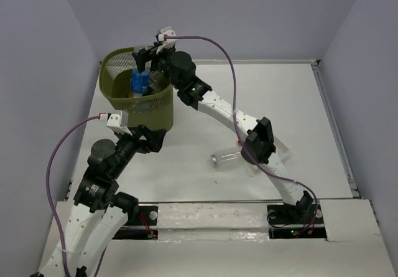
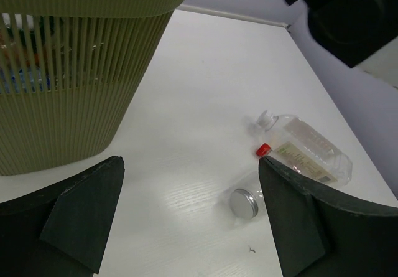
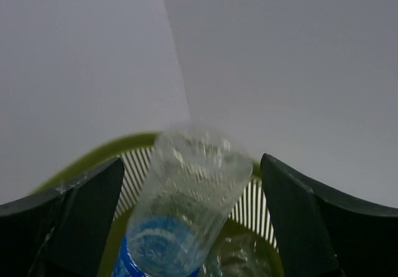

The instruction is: Put the plastic bottles in the bin

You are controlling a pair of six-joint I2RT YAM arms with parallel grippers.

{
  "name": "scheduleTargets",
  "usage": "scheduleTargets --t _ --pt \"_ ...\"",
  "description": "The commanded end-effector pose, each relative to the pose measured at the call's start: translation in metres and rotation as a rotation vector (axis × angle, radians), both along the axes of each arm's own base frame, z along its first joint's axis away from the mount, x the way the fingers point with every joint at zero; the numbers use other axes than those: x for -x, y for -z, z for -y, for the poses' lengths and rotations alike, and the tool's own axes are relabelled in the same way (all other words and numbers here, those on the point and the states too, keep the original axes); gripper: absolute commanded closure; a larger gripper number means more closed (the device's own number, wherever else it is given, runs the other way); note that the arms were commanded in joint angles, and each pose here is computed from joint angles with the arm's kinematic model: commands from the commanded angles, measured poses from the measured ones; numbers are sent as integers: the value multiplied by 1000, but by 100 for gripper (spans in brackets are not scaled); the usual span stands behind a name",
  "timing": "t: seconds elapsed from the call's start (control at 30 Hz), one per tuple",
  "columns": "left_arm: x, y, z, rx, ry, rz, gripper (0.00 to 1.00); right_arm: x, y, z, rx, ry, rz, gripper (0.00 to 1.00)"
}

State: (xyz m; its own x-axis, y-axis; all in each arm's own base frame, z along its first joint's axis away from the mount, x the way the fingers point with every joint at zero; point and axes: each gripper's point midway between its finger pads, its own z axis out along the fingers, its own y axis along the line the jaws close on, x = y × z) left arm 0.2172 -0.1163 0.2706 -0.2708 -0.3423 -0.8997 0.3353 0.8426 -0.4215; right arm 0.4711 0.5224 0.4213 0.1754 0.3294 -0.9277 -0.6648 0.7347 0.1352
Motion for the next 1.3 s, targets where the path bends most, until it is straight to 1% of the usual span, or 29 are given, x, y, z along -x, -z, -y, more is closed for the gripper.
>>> scheduleTargets --t 0.0,0.03,0.07,0.1,0.13,0.17,0.2,0.23,0.27,0.3,0.33,0.37,0.4,0.43,0.47,0.5,0.53,0.57,0.6,0.63,0.67,0.7,0.73,0.77,0.8,0.83,0.9,1.03,1.27 --pt "14 -16 26 38 165 38 1 41 -74 20 -52 -81 106 0" --pt "15 -15 31 37 194 29 1 54 -100 36 -75 -84 126 0" --pt "17 -13 36 33 228 22 1 60 -105 42 -71 -86 124 1" --pt "20 -11 43 27 275 15 1 60 -83 41 -31 -91 81 1" --pt "16 -6 46 20 287 -8 1 65 -82 48 -23 -93 67 3" --pt "15 -5 50 18 302 -18 1 85 -111 72 -54 -94 86 5" --pt "17 -7 55 18 331 -22 1 92 -108 81 -45 -91 67 6" --pt "14 -3 60 16 349 -46 1 87 -62 86 25 -82 -12 9" --pt "13 -6 65 22 362 -40 1 91 -52 99 25 -84 -56 10" --pt "17 -11 74 28 394 -39 1 103 -73 139 -6 -61 -55 11" --pt "19 -12 81 36 411 -47 1 104 -58 156 3 -50 -97 11" --pt "18 -13 90 38 425 -53 1 103 -3 169 31 -43 -227 12" --pt "20 -14 97 41 438 -56 1 106 11 189 22 -25 -276 12" --pt "24 -13 115 35 471 -66 1 116 0 227 -42 10 -286 12" --pt "26 -12 123 22 486 -69 1 122 14 242 -44 36 -316 12" --pt "23 -16 130 8 467 -62 1 127 60 258 6 79 -400 12" --pt "31 -4 151 -42 522 -83 1 140 51 282 -40 124 -392 12" --pt "32 0 160 -70 531 -82 1 145 60 296 -43 158 -411 12" --pt "27 -2 167 -99 510 -67 1 153 92 306 -11 186 -469 12" --pt "27 3 175 -134 518 -65 1 160 97 314 -23 199 -481 12" --pt "31 21 194 -215 560 -62 1 171 90 328 -71 211 -472 12" --pt "22 21 200 -256 525 -40 1 178 111 333 -51 220 -514 12" --pt "23 43 215 -326 552 -65 1 182 117 339 -61 232 -535 13" --pt "21 51 221 -367 559 -64 1 187 124 343 -55 239 -553 13" --pt "15 50 230 -392 566 -29 1 195 130 348 -52 240 -571 13" --pt "11 71 240 -448 581 -55 1 199 144 351 -40 246 -597 14" --pt "5 93 252 -539 606 -56 1 209 163 359 -39 262 -643 14" --pt "-2 124 268 -628 643 -71 1 222 172 377 -82 296 -659 15" --pt "-3 162 285 -711 710 -90 1 237 185 393 -97 335 -688 16"
